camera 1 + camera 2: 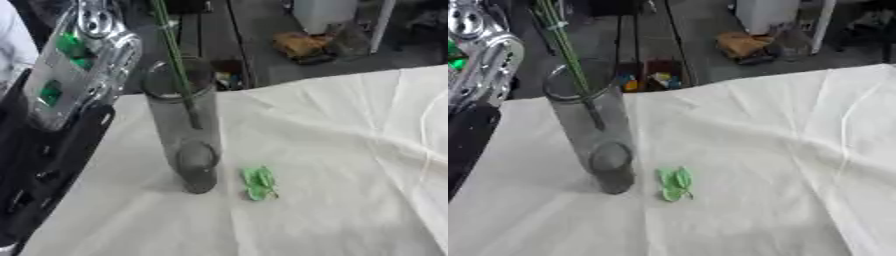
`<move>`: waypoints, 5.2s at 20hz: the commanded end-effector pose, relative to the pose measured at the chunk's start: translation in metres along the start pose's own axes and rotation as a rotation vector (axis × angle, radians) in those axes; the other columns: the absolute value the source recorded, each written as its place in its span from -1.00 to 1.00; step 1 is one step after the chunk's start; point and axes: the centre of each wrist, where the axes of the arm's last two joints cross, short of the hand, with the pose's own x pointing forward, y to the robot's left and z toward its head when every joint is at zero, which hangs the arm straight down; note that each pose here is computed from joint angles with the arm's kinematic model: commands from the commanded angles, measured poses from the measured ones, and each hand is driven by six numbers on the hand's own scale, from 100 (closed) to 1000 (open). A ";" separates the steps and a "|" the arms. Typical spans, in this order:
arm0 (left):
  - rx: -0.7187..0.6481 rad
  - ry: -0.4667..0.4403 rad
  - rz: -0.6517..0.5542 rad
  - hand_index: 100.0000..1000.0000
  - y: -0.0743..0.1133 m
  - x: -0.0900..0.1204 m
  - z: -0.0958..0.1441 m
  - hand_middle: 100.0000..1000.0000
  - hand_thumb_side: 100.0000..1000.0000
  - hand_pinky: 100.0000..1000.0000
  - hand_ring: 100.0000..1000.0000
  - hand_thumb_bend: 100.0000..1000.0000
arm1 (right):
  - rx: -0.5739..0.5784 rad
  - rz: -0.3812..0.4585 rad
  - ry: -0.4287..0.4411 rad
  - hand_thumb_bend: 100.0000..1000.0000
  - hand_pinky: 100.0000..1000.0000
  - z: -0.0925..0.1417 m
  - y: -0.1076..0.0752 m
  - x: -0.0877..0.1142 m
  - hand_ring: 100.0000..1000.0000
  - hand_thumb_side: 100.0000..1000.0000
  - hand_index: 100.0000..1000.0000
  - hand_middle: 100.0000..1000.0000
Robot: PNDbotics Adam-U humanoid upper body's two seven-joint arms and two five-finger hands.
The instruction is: Arrange flowers into the vase.
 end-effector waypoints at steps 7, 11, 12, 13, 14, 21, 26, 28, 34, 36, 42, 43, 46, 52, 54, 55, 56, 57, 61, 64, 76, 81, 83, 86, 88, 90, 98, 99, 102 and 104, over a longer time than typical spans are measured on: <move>-0.003 -0.039 -0.033 -0.85 0.007 0.005 0.000 -0.69 0.96 -1.00 -0.71 -1.00 | 0.003 -0.003 -0.025 -1.00 -0.71 -0.006 -0.001 0.006 -0.46 0.88 0.00 -0.68; 0.009 -0.068 -0.077 -0.85 0.009 0.005 0.002 -0.69 0.87 -1.00 -0.70 -1.00 | 0.003 -0.002 -0.021 -1.00 -0.71 -0.005 -0.001 0.005 -0.46 0.88 0.00 -0.68; 0.011 -0.073 -0.089 -0.85 0.009 0.005 0.002 -0.69 0.84 -1.00 -0.70 -1.00 | 0.003 -0.003 -0.021 -1.00 -0.71 -0.005 -0.001 0.005 -0.46 0.88 0.00 -0.68; 0.012 -0.079 -0.103 -0.85 0.010 0.005 0.003 -0.69 0.82 -1.00 -0.70 -1.00 | 0.003 -0.004 -0.020 -1.00 -0.71 -0.005 -0.001 0.005 -0.46 0.89 0.00 -0.68; 0.012 -0.082 -0.117 -0.85 0.010 0.004 0.003 -0.69 0.82 -1.00 -0.70 -1.00 | 0.003 -0.004 -0.019 -1.00 -0.71 -0.005 -0.001 0.005 -0.45 0.88 0.00 -0.68; -0.009 -0.069 -0.164 -0.81 0.013 0.001 0.003 -0.59 0.81 -1.00 -0.60 -1.00 | 0.003 -0.010 -0.012 -1.00 -0.71 -0.005 -0.001 0.005 -0.45 0.88 0.00 -0.68; -0.030 -0.054 -0.190 -0.72 0.015 0.000 0.004 -0.49 0.79 -0.93 -0.45 -1.00 | 0.002 -0.011 -0.009 -1.00 -0.71 -0.004 -0.002 0.005 -0.45 0.88 0.00 -0.68; -0.039 -0.043 -0.197 -0.70 0.016 -0.001 0.005 -0.46 0.79 -0.91 -0.42 -1.00 | 0.002 -0.012 -0.008 -1.00 -0.71 -0.004 -0.002 0.005 -0.45 0.88 0.00 -0.68; -0.053 -0.026 -0.209 -0.67 0.016 -0.003 0.005 -0.42 0.75 -0.87 -0.36 -1.00 | 0.002 -0.013 -0.008 -1.00 -0.71 -0.004 -0.002 0.005 -0.45 0.88 0.00 -0.68; -0.057 -0.026 -0.220 -0.66 0.017 -0.004 0.005 -0.39 0.72 -0.86 -0.34 -1.00 | 0.002 -0.013 -0.007 -1.00 -0.71 -0.004 -0.002 0.005 -0.45 0.88 0.00 -0.68; -0.075 -0.041 -0.277 -0.65 0.019 -0.004 0.006 -0.27 0.65 -0.81 -0.22 -1.00 | 0.003 -0.012 -0.005 -1.00 -0.71 -0.004 -0.002 0.005 -0.45 0.88 0.00 -0.69; -0.078 -0.042 -0.287 -0.65 0.019 -0.004 0.006 -0.25 0.64 -0.80 -0.20 -1.00 | 0.003 -0.012 -0.005 -1.00 -0.71 -0.004 -0.002 0.005 -0.45 0.88 0.00 -0.69; -0.086 -0.040 -0.309 -0.62 0.020 -0.006 0.007 -0.17 0.63 -0.75 -0.12 -1.00 | 0.003 -0.012 -0.005 -1.00 -0.71 -0.004 -0.002 0.005 -0.45 0.88 0.00 -0.69; -0.117 -0.028 -0.333 -0.44 0.021 -0.008 0.008 -0.05 0.61 -0.64 -0.03 -1.00 | 0.003 -0.013 -0.006 -1.00 -0.71 -0.004 -0.002 0.005 -0.45 0.88 0.00 -0.69; -0.125 -0.025 -0.338 -0.35 0.022 -0.009 0.008 -0.03 0.60 -0.64 -0.02 -1.00 | 0.003 -0.014 -0.007 -1.00 -0.71 -0.005 -0.002 0.005 -0.45 0.88 0.00 -0.69; -0.127 -0.023 -0.340 -0.32 0.022 -0.009 0.008 -0.02 0.61 -0.64 -0.01 -1.00 | 0.004 -0.014 -0.007 -1.00 -0.71 -0.005 -0.002 0.005 -0.45 0.88 0.00 -0.69; -0.128 -0.022 -0.341 -0.31 0.022 -0.009 0.009 -0.02 0.60 -0.64 -0.01 -1.00 | 0.004 -0.015 -0.007 -1.00 -0.71 -0.005 -0.002 0.005 -0.45 0.88 0.00 -0.69; -0.130 -0.020 -0.343 -0.29 0.022 -0.010 0.009 -0.01 0.61 -0.63 0.00 -1.00 | 0.004 -0.015 -0.007 -1.00 -0.71 -0.005 -0.002 0.005 -0.45 0.88 0.00 -0.69; -0.140 -0.012 -0.352 -0.26 0.022 -0.012 0.010 0.02 0.62 -0.62 0.01 -1.00 | 0.004 -0.016 -0.007 -1.00 -0.71 -0.005 -0.002 0.005 -0.45 0.88 0.00 -0.69; -0.158 -0.006 -0.371 -0.21 0.023 -0.014 0.010 0.06 0.61 -0.59 0.05 -1.00 | 0.002 -0.015 -0.005 -1.00 -0.71 -0.004 -0.002 0.005 -0.45 0.88 0.00 -0.69; -0.261 0.009 -0.481 -0.04 0.028 -0.014 0.012 0.24 0.56 -0.47 0.20 -1.00 | 0.000 -0.013 0.000 -1.00 -0.71 -0.004 -0.003 0.005 -0.45 0.89 0.00 -0.69; -0.304 0.009 -0.524 0.04 0.031 -0.013 0.013 0.32 0.56 -0.40 0.29 -1.00 | 0.001 -0.012 0.002 -1.00 -0.71 -0.004 -0.003 0.005 -0.45 0.89 0.00 -0.69; -0.320 0.012 -0.537 0.11 0.032 -0.013 0.013 0.36 0.58 -0.36 0.32 -1.00 | 0.000 -0.012 0.003 -1.00 -0.71 -0.003 -0.003 0.005 -0.45 0.89 0.00 -0.69; -0.342 0.019 -0.553 0.17 0.033 -0.015 0.013 0.38 0.60 -0.34 0.35 -1.00 | -0.001 -0.012 0.002 -1.00 -0.71 -0.003 -0.003 0.005 -0.45 0.89 0.00 -0.69; -0.349 0.023 -0.559 0.22 0.034 -0.015 0.014 0.40 0.61 -0.32 0.37 -1.00 | -0.001 -0.013 0.002 -1.00 -0.71 -0.003 -0.003 0.005 -0.45 0.89 0.00 -0.69; -0.354 0.026 -0.562 0.26 0.035 -0.016 0.014 0.41 0.66 -0.32 0.38 -1.00 | -0.001 -0.013 0.001 -1.00 -0.70 -0.003 -0.003 0.005 -0.45 0.89 0.00 -0.69; -0.361 0.031 -0.561 0.44 0.036 -0.019 0.017 0.47 0.82 -0.28 0.42 -1.00 | 0.000 -0.015 -0.001 -1.00 -0.70 -0.004 -0.002 0.005 -0.45 0.89 0.00 -0.69; -0.361 0.031 -0.560 0.45 0.036 -0.019 0.018 0.47 0.86 -0.28 0.42 -1.00 | 0.001 -0.016 -0.001 -1.00 -0.70 -0.004 -0.002 0.005 -0.45 0.89 0.00 -0.69; -0.358 0.031 -0.557 0.49 0.036 -0.020 0.018 0.50 0.94 -0.26 0.44 -1.00 | 0.002 -0.017 0.000 -1.00 -0.70 -0.004 -0.002 0.005 -0.45 0.89 0.00 -0.69; -0.354 0.033 -0.554 0.51 0.037 -0.021 0.019 0.50 0.97 -0.25 0.44 -1.00 | 0.004 -0.018 0.000 -1.00 -0.70 -0.004 -0.002 0.005 -0.45 0.89 0.00 -0.69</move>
